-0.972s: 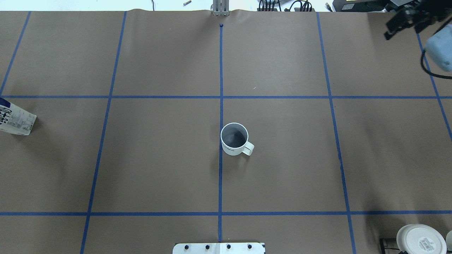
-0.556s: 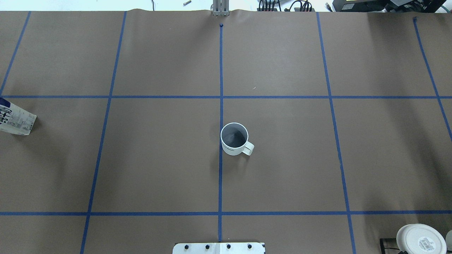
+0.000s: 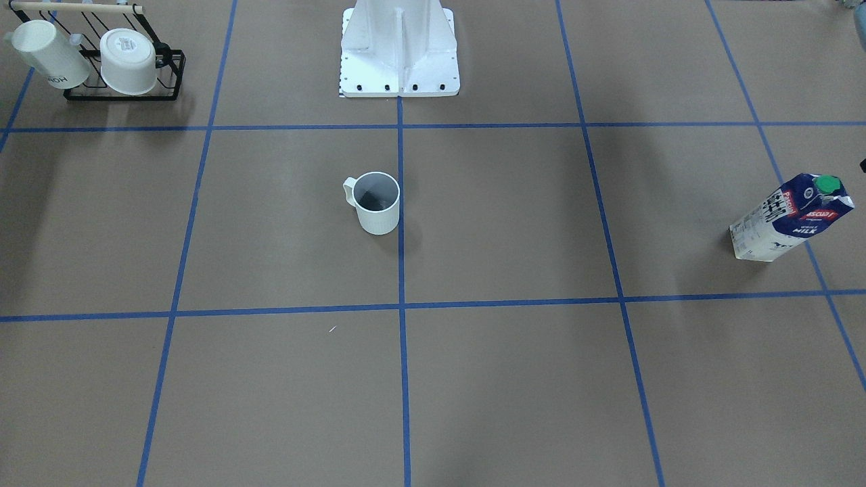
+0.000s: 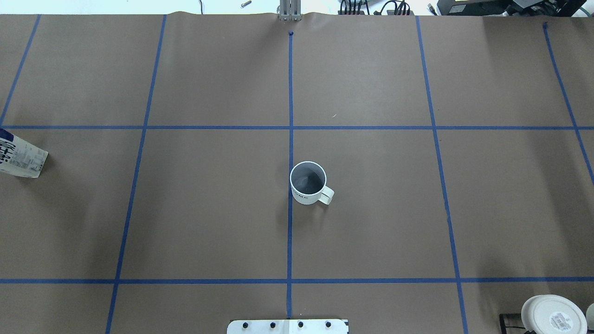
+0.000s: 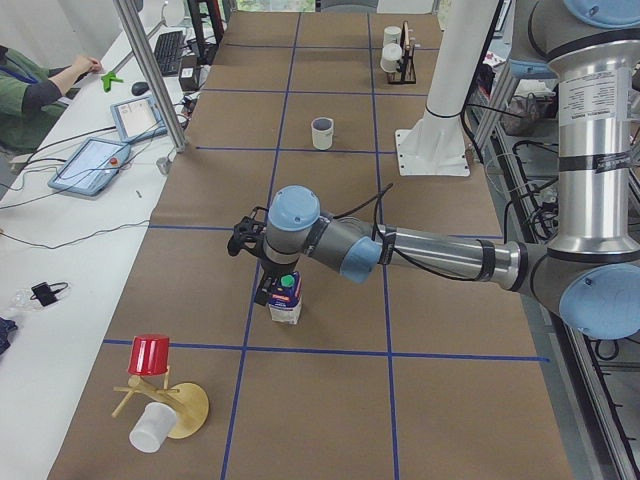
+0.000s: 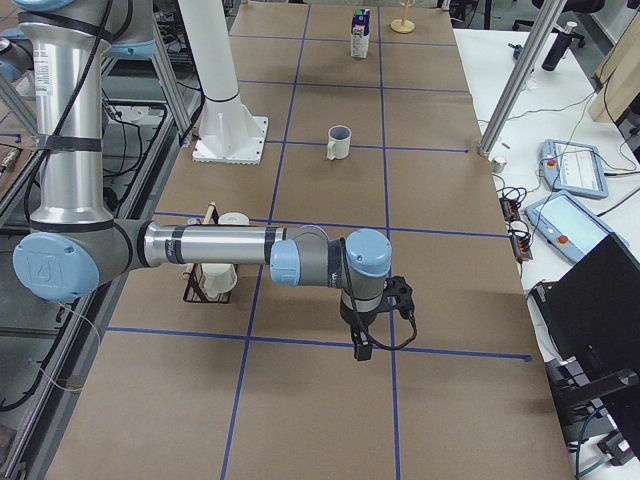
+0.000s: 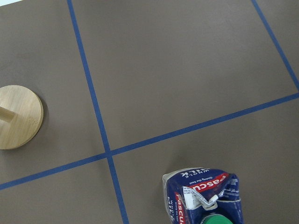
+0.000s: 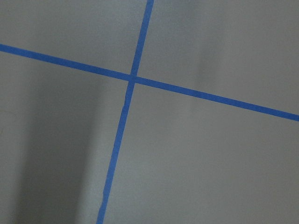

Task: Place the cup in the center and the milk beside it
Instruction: 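Grasp the Pascual milk carton with the left gripper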

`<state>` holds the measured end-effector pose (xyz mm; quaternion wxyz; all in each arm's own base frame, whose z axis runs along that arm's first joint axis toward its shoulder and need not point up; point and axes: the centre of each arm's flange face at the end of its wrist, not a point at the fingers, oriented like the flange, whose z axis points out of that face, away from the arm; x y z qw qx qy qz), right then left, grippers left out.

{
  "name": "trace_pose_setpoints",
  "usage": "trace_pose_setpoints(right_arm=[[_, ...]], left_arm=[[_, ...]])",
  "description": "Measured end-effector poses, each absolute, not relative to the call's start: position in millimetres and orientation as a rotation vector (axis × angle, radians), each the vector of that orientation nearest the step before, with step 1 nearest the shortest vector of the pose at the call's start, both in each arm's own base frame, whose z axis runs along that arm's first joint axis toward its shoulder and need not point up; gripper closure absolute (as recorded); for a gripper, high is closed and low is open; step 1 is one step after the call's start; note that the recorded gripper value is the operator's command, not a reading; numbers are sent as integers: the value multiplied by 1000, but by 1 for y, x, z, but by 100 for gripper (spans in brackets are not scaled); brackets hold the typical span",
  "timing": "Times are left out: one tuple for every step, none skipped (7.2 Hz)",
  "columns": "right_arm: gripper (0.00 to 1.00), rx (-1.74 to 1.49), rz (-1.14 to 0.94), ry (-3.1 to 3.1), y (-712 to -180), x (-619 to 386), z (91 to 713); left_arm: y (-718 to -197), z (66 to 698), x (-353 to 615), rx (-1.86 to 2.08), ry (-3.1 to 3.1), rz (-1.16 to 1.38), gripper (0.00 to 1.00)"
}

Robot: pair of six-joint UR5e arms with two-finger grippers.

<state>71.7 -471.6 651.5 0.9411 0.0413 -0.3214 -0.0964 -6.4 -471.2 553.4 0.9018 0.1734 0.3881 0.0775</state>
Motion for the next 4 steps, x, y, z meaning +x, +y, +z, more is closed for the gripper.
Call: trace_pose_setpoints(right_arm=[[0,83,-195,-656,-471,72,652],[0,82,-194,-656,-471,72,653],[0,82,-195,-656,-471,72,653],[0,82,-196,-656,-472,72,653]], left_arm=[[-471,553,13,340,812,167,1],[-470,552,31,327,824,171,1],[-469,551,43,321,827,170,1],[-469,553,52,318,811,170,1]])
